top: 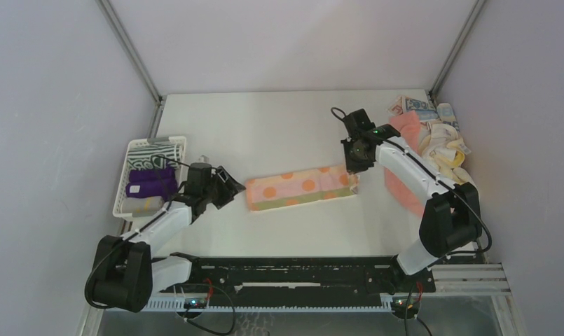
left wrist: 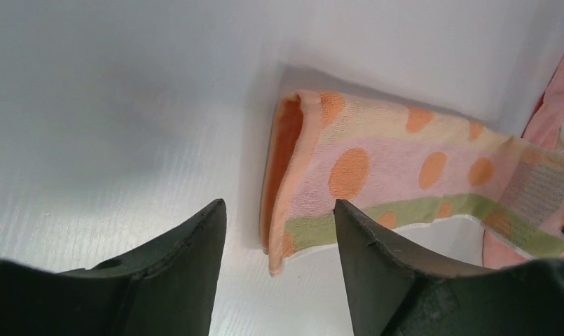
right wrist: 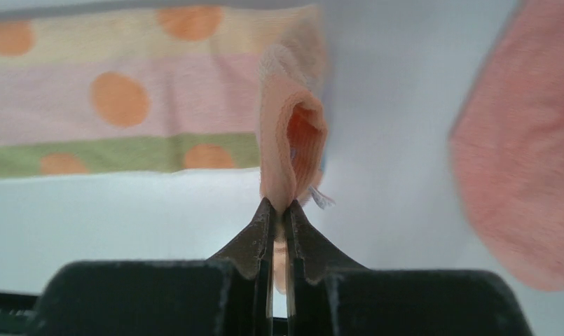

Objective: Roll the towels
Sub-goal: Fold the towel at the center of the board.

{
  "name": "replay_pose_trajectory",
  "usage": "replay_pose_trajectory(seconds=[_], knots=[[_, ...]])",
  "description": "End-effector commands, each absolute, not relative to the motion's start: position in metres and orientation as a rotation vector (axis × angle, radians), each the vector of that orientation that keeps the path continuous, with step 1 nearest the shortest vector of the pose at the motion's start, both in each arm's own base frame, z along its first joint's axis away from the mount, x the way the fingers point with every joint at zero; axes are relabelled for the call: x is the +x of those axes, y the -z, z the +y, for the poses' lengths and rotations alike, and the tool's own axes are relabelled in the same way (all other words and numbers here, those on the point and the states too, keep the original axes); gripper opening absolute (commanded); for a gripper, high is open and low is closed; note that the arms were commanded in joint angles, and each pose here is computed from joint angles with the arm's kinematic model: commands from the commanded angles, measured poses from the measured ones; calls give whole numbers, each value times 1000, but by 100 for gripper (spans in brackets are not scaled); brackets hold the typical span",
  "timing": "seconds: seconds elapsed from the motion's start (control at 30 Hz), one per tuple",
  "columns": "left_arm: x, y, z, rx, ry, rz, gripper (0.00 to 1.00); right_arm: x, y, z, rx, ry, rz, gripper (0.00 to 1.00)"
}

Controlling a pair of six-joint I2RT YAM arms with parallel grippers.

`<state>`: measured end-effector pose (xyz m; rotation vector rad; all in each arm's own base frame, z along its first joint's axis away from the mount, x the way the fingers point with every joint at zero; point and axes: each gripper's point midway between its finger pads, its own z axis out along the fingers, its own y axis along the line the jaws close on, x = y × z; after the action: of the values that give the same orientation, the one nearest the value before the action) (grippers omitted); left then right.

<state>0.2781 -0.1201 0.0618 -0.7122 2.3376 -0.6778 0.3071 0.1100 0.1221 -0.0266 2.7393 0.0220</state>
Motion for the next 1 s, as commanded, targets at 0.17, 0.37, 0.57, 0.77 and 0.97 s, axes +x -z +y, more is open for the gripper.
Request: replay_pose_trajectory(seconds=[0.17, 0.37, 0.57, 0.77, 0.97], knots=[[281, -49, -128, -688, 761, 2337, 57, 296, -149, 204, -205, -323, 2684, 0], [288, -41, -137, -678, 810, 2360, 44, 293, -153, 227, -262, -347, 2678, 0], [287, -27, -137, -678, 795, 2399, 33, 292, -159, 246, -312, -371, 2651, 0], [286, -17, -140, -674, 799, 2425, 22, 291, -161, 269, -358, -403, 2644, 0], [281, -13, -141, -672, 790, 2431, 9, 289, -164, 294, -380, -456, 2639, 0]])
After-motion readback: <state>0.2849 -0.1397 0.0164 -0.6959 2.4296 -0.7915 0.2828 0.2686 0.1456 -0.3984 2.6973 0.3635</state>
